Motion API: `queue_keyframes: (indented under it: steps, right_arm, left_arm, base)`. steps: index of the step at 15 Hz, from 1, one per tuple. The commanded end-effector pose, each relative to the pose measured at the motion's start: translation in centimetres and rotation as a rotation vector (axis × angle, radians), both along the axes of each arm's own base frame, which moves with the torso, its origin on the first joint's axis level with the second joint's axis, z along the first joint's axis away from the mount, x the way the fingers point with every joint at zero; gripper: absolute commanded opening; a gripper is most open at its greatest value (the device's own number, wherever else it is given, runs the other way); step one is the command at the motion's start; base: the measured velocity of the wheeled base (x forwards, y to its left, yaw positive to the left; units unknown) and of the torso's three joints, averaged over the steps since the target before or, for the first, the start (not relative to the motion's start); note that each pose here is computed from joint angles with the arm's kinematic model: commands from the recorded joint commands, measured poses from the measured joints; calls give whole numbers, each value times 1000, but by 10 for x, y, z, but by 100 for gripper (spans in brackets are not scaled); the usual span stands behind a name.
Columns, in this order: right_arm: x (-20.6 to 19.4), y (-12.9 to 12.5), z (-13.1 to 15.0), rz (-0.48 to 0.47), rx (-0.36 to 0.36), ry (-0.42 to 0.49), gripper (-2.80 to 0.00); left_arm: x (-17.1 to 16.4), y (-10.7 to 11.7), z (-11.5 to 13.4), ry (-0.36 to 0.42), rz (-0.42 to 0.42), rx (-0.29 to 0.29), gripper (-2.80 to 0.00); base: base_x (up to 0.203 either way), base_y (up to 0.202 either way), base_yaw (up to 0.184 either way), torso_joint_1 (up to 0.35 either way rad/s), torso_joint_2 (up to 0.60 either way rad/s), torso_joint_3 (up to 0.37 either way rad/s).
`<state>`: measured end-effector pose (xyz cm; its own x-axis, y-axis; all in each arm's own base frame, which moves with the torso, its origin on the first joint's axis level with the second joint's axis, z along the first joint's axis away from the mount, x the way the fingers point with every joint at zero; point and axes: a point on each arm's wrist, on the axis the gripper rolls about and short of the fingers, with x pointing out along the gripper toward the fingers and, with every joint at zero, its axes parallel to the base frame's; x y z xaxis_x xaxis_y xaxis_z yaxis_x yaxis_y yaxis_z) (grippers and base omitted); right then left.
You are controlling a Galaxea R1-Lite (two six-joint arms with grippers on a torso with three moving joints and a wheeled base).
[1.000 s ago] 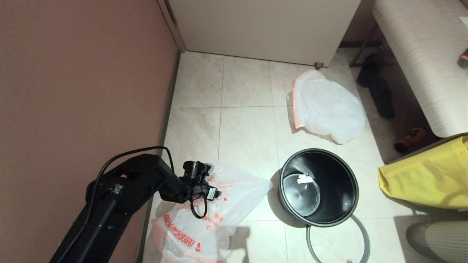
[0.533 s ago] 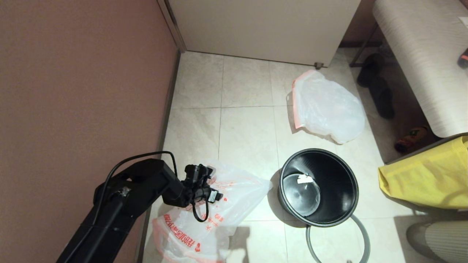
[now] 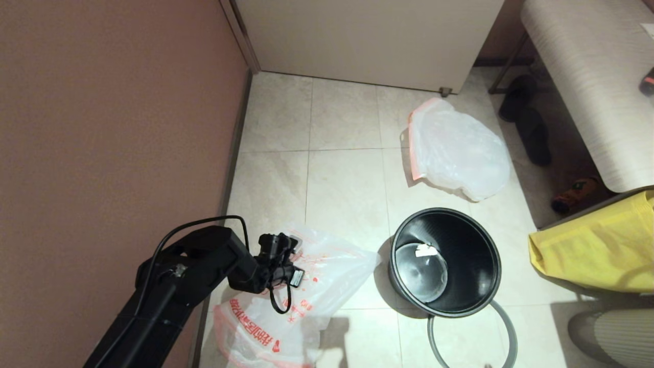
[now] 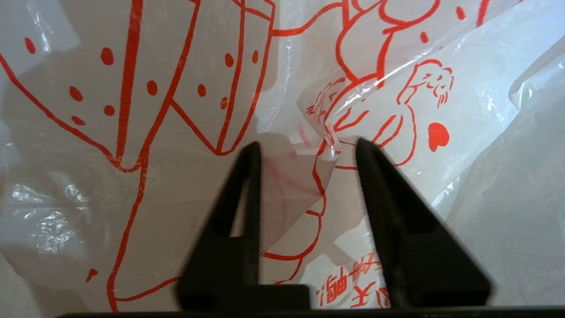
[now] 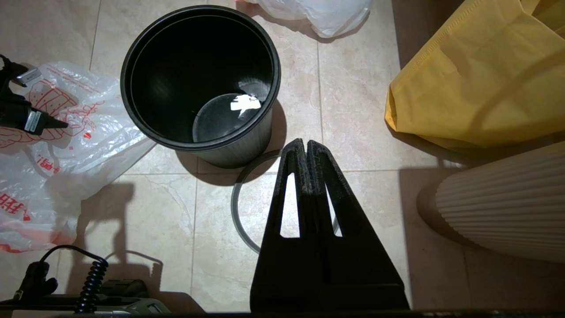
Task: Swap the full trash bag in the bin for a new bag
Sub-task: Pick up a new trash bag
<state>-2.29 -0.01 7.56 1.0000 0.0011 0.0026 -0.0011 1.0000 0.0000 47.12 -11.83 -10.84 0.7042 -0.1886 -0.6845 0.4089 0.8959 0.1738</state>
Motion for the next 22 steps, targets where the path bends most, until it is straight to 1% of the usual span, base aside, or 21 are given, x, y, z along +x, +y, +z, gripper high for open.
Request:
queue_keyframes:
  steps: [1, 4, 5, 7, 8, 10, 12, 14, 17, 21, 22]
  right_arm:
    - [0, 0, 0, 0, 0, 1, -280]
    - [0, 0, 0, 0, 0, 1, -280]
    - [0, 0, 0, 1, 0, 1, -280]
    - [0, 0, 0, 1, 0, 1, -280]
    - [0, 0, 0, 0, 0, 1, -280]
    - [0, 0, 0, 2, 0, 1, -280]
    - [0, 0, 0, 0, -1, 1, -280]
    - [0, 0, 0, 0, -1, 1, -280]
    - [0, 0, 0, 0, 0, 1, -280]
    - [0, 0, 0, 0, 0, 1, -280]
    - [0, 0, 0, 0, 0, 1, -280]
  left_arm:
    - [0, 0, -1, 0, -1, 1, -280]
    - [1, 1, 7, -6, 2, -5, -280]
    - [1, 1, 15, -17, 4, -11, -280]
    - [0, 3, 35, -17, 18, -31, -280]
    - [-5, 5, 51, 2, 29, -48, -280]
    - [-24, 10, 81, 41, 54, -80, -280]
    - [-39, 15, 109, 43, 68, -107, -280]
    - [-59, 20, 138, 30, 75, -123, -280]
    - [-89, 27, 167, 23, 78, -132, -280]
    - [-127, 32, 207, -29, 65, -148, -280]
    - [-138, 30, 213, -28, 54, -148, -280]
  base:
    - [0, 0, 0, 0, 0, 0]
    - [0, 0, 0, 0, 0, 0]
    - [0, 0, 0, 0, 0, 0]
    - [0, 0, 0, 0, 0, 0]
    - [0, 0, 0, 0, 0, 0]
    - [0, 0, 0, 0, 0, 0]
    - [0, 0, 0, 0, 0, 0]
    - [0, 0, 0, 0, 0, 0]
    - [0, 0, 0, 0, 0, 0]
    - [0, 0, 0, 0, 0, 0]
    - [0, 0, 0, 0, 0, 0]
